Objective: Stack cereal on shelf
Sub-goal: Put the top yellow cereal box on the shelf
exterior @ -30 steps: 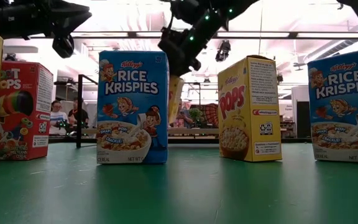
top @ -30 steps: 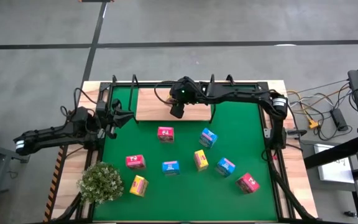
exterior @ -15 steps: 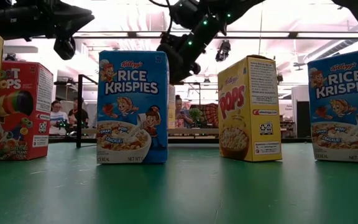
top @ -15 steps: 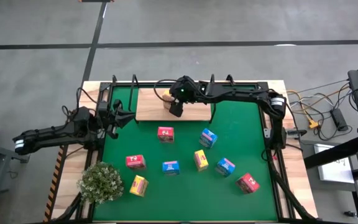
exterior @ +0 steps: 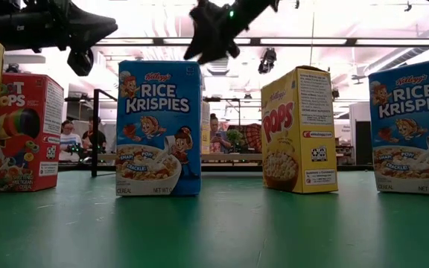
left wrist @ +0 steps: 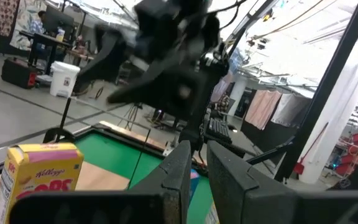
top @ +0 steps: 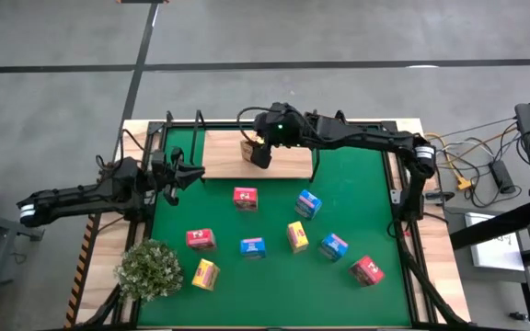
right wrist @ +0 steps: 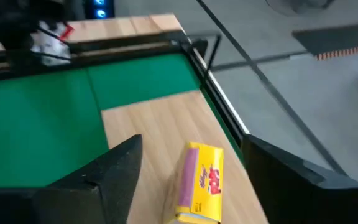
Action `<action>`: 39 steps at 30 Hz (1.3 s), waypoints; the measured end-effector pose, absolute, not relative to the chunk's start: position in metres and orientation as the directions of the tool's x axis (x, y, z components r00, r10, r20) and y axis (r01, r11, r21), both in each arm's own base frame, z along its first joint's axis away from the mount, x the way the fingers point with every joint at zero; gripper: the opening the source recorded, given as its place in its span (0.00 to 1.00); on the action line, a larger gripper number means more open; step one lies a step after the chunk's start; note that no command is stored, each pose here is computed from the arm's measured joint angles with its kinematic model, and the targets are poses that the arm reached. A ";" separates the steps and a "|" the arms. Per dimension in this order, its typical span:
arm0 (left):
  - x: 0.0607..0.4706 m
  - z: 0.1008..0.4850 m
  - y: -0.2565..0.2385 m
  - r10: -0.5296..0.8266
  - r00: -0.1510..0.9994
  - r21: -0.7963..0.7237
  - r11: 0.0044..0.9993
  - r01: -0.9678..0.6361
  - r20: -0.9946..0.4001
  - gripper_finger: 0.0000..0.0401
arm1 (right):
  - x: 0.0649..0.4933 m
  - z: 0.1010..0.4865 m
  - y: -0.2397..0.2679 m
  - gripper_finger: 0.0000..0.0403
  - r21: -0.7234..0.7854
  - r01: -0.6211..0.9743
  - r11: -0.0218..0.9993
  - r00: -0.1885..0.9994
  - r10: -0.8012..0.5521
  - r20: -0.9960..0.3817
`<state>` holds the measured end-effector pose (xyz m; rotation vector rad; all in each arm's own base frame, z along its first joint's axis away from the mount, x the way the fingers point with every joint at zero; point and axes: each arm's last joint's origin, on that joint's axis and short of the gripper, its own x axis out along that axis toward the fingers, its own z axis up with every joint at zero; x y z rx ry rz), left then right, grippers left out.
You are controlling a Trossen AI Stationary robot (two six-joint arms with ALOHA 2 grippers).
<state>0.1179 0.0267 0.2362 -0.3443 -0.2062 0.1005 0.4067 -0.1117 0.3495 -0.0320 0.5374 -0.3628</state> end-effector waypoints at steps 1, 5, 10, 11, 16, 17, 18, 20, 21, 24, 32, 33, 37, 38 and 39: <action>0.119 0.236 0.027 0.133 0.975 -0.347 0.936 -0.064 0.177 0.09 | 0.405 0.353 -0.110 0.58 -0.120 0.318 0.940 0.803 -0.335 -0.493; 0.121 0.235 0.027 0.133 0.977 -0.351 0.934 -0.067 0.169 0.09 | 0.396 0.358 -0.104 0.42 -0.123 0.304 0.945 0.784 -0.322 -0.531; 0.123 0.233 0.028 0.133 0.978 -0.352 0.933 -0.070 0.159 0.09 | 0.380 0.357 -0.097 0.18 -0.138 0.276 0.951 0.709 -0.298 -0.640; 0.123 0.233 0.028 0.134 0.978 -0.353 0.933 -0.071 0.157 0.09 | 0.378 0.355 -0.095 0.14 -0.140 0.268 0.953 0.686 -0.290 -0.667; 0.123 0.235 0.028 0.133 0.976 -0.349 0.935 -0.065 0.174 0.09 | 0.372 0.341 -0.088 0.03 -0.152 0.222 0.963 0.601 -0.258 -0.757; 0.122 0.236 0.028 0.133 0.975 -0.346 0.936 -0.065 0.177 0.09 | 0.372 0.336 -0.087 0.03 -0.154 0.216 0.964 0.596 -0.255 -0.761; 0.122 0.236 0.028 0.133 0.975 -0.344 0.937 -0.065 0.179 0.09 | 0.372 0.332 -0.086 0.03 -0.158 0.208 0.965 0.591 -0.253 -0.766; 0.123 0.238 0.028 0.133 0.974 -0.342 0.937 -0.064 0.182 0.09 | 0.372 0.321 -0.085 0.03 -0.168 0.189 0.967 0.578 -0.249 -0.777; 0.123 0.238 0.028 0.133 0.974 -0.341 0.938 -0.063 0.186 0.09 | 0.372 0.318 -0.085 0.03 -0.172 0.185 0.968 0.580 -0.249 -0.776; 0.123 0.238 0.028 0.133 0.974 -0.341 0.938 -0.063 0.184 0.09 | 0.372 0.308 -0.084 0.03 -0.173 0.175 0.969 0.602 -0.245 -0.760; 0.123 0.240 0.028 0.132 0.970 -0.331 0.942 -0.057 0.206 0.09 | 0.378 0.271 -0.077 0.03 -0.121 0.073 0.990 0.684 -0.138 -0.716; 0.123 0.241 0.028 0.131 0.969 -0.335 0.941 -0.055 0.211 0.09 | 0.378 0.269 -0.076 0.03 -0.121 0.072 0.990 0.684 -0.137 -0.717; 0.123 0.242 0.028 0.131 0.967 -0.337 0.940 -0.050 0.220 0.09 | 0.378 0.262 -0.076 0.03 -0.120 0.077 0.990 0.696 -0.139 -0.705; 0.123 0.242 0.028 0.131 0.966 -0.337 0.940 -0.049 0.223 0.09 | 0.378 0.260 -0.076 0.03 -0.121 0.076 0.990 0.698 -0.139 -0.702; 0.123 0.242 0.028 0.131 0.966 -0.337 0.940 -0.049 0.224 0.09 | 0.378 0.258 -0.075 0.03 -0.121 0.076 0.990 0.700 -0.139 -0.700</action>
